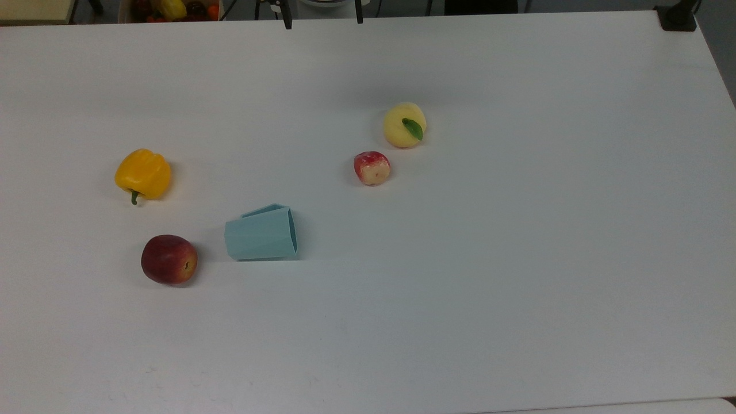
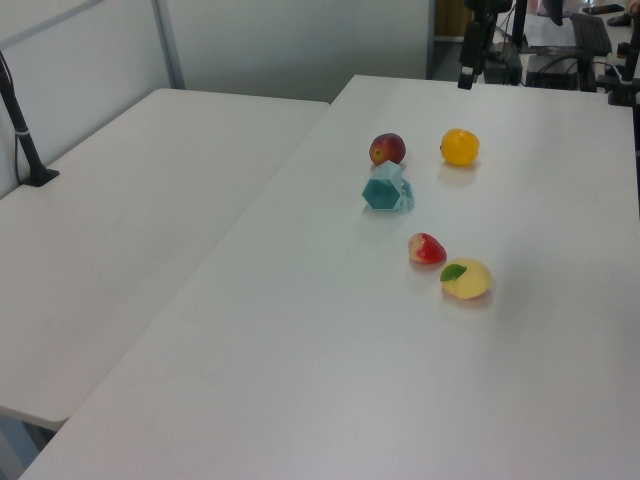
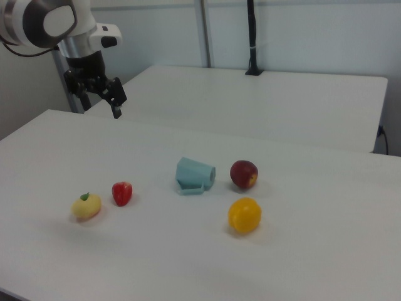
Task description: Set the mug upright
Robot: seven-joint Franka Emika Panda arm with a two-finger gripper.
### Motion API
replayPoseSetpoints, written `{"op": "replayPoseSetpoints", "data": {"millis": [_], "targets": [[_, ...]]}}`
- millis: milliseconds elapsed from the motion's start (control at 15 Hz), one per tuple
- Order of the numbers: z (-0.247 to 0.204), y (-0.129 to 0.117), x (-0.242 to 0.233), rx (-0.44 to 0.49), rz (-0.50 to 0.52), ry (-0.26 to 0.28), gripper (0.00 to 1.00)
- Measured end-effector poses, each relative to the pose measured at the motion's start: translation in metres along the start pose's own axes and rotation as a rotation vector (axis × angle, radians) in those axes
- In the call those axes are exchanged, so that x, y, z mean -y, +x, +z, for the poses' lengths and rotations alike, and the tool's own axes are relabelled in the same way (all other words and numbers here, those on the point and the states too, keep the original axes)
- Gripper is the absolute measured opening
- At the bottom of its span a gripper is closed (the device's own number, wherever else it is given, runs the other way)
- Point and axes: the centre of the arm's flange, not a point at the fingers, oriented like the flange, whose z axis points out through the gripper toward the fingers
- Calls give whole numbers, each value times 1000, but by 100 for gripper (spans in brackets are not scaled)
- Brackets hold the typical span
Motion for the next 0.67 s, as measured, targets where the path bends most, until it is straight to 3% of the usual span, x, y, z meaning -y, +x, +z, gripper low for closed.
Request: {"op": "replayPoseSetpoints", "data": {"millis": [333,467,667], "targets": [[4,4,-3,-14,-19,-39,100],[8,10,-5,-37,-45,-109,100],[32,28,14,-85,-110,-256,100]]}}
